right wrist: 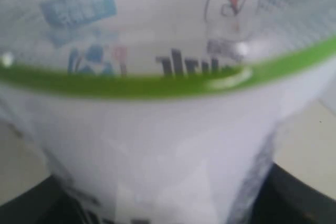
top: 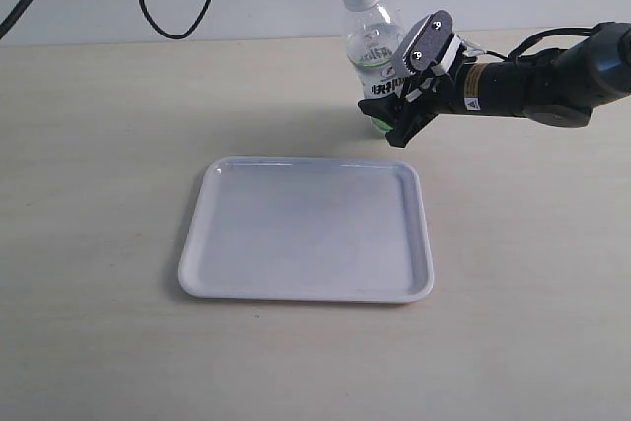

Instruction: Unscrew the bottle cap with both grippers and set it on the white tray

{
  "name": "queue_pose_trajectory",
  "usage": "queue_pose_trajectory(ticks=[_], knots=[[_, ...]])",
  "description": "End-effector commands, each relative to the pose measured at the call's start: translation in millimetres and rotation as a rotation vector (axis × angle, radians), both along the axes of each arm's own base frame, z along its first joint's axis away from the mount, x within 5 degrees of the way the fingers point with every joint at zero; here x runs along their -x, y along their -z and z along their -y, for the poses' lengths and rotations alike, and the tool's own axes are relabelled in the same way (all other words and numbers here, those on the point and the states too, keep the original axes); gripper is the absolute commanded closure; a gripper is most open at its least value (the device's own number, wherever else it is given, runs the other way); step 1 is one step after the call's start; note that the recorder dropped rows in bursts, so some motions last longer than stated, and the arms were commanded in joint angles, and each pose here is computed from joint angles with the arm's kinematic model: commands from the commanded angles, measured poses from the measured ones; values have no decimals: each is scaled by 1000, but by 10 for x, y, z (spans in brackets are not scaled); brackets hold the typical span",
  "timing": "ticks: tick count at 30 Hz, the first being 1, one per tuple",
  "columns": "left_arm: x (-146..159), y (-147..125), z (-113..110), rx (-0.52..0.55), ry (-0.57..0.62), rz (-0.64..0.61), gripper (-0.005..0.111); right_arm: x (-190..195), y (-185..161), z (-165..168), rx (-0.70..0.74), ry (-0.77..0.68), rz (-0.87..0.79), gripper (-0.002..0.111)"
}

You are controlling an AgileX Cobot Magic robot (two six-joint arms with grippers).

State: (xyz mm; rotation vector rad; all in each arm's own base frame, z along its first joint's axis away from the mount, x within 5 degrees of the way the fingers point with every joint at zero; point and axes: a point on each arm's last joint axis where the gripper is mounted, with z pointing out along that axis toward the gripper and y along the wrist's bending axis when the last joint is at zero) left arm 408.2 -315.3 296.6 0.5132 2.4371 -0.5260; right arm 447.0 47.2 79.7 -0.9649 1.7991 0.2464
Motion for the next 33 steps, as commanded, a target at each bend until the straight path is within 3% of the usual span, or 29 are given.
queue_pose_trajectory(ticks=[1,11,21,26,33], knots=[[-2,-21,-6,5,3,3,47,21,62,12,21,2,-21,108],[6,-8,-9,-2,5,-8,49,21,61,11,19,1,-20,108],[-3,74,-1,-20,7,-33,107,21,59,9,18,-1,-19,108],[-2,75,-2,-10,-11,-46,107,21,59,9,18,-1,-19,108],[3,80,-5,60,-139,-131,107,21,59,9,19,-1,-18,108]])
